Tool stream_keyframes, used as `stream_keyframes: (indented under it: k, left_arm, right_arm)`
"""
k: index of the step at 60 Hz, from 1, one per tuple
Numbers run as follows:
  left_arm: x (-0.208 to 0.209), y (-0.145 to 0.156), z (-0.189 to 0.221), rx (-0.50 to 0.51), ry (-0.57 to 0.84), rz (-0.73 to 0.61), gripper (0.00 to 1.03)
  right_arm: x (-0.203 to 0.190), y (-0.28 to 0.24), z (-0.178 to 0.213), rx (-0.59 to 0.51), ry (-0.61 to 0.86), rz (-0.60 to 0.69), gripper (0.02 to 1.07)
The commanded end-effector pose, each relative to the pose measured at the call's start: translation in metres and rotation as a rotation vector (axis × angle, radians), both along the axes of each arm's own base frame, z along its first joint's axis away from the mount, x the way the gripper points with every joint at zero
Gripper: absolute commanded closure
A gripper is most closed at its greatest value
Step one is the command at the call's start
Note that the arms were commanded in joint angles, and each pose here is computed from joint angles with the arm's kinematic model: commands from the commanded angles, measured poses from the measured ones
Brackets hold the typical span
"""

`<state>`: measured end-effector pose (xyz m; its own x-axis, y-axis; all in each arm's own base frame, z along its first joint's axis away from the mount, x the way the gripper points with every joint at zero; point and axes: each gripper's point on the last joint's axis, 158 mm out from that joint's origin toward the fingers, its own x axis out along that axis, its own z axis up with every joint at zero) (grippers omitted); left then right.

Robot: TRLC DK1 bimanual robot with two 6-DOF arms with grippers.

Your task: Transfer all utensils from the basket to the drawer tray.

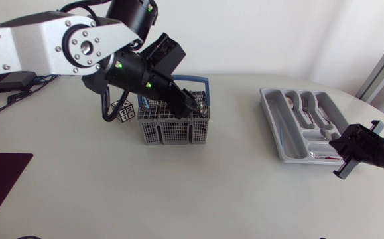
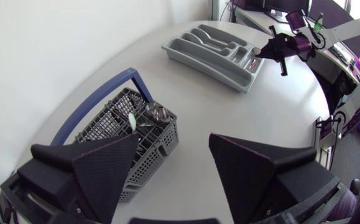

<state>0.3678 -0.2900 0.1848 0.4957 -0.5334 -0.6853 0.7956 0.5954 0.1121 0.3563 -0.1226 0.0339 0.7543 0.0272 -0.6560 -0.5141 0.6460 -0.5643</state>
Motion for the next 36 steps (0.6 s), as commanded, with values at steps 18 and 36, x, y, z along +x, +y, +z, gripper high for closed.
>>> stream_keyframes:
  k: [18,36]
  left_arm:
    - [0.005,0.012,-0.027,0.157,-0.067,-0.073,0.23]
    - [0.003,0.022,-0.052,0.371,-0.163,-0.201,0.23]
  right_arm:
    - [0.009,-0.054,-0.045,-0.191,0.031,-0.019,0.99]
    - [0.002,-0.065,-0.018,-0.254,-0.019,-0.059,0.12]
